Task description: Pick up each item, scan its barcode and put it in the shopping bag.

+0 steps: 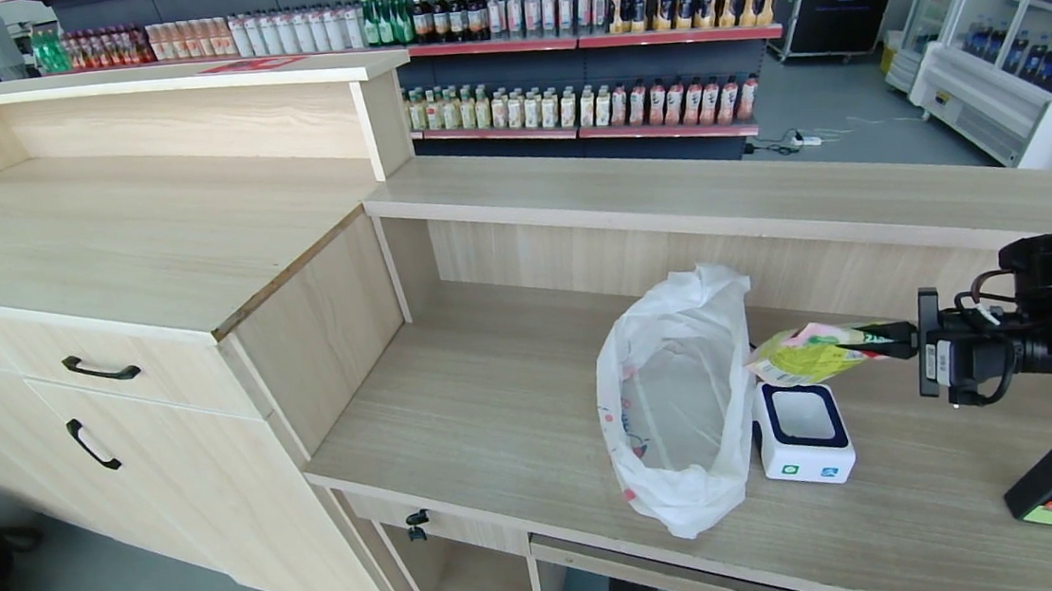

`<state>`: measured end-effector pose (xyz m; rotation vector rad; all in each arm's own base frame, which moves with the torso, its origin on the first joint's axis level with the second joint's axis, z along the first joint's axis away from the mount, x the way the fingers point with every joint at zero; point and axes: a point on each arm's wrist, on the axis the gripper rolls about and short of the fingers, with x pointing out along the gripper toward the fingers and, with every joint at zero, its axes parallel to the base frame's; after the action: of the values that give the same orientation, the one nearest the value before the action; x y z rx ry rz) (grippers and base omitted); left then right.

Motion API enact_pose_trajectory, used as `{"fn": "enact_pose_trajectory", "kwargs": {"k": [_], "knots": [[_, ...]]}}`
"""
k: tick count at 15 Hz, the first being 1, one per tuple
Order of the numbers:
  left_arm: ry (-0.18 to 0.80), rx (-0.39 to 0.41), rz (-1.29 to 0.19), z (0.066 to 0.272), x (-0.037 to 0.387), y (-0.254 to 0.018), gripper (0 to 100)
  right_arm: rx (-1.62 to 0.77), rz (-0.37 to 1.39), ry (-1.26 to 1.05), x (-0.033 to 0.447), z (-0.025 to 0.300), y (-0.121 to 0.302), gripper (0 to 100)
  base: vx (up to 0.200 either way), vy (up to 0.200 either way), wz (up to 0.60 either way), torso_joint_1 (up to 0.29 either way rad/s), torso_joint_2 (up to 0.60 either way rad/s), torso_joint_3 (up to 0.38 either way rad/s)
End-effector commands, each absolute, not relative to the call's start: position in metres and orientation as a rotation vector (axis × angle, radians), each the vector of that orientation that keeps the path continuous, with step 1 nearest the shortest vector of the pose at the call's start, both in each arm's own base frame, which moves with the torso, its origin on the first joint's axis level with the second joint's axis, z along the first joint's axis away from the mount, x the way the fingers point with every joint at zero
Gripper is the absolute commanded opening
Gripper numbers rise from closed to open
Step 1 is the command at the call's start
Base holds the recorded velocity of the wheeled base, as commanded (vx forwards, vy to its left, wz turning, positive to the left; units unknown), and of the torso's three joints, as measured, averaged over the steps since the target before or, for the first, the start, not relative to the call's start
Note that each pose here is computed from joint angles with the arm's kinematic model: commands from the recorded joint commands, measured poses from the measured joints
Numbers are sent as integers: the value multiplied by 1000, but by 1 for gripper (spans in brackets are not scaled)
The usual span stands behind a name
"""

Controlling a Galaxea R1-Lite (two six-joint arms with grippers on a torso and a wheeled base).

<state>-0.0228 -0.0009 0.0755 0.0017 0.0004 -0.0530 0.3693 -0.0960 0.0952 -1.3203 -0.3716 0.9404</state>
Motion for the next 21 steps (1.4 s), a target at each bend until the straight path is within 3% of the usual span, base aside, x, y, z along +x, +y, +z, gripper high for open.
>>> {"fn": "enact_pose_trajectory", "kwargs": {"k": [1,7,9,12,14,16,21], "knots": [[1,2,-54,76,-23,-1,100,-1330,927,-376,365,105,-96,0,0,0,0,0,0,0],[1,2,-52,76,-23,-1,100,-906,835,-110,255,221,-73,0,0,0,0,0,0,0],[1,2,-52,76,-23,-1,100,-641,648,63,208,248,-63,0,0,0,0,0,0,0],[1,2,-52,76,-23,-1,100,-382,369,216,161,250,-61,0,0,0,0,0,0,0],[1,2,-52,76,-23,-1,100,-231,293,247,146,249,-55,0,0,0,0,0,0,0],[1,2,-52,76,-23,-1,100,-147,194,283,145,249,-54,0,0,0,0,0,0,0],[1,2,-54,76,-23,-1,100,-8,63,308,172,259,-36,0,0,0,600,0,1,2]]}}
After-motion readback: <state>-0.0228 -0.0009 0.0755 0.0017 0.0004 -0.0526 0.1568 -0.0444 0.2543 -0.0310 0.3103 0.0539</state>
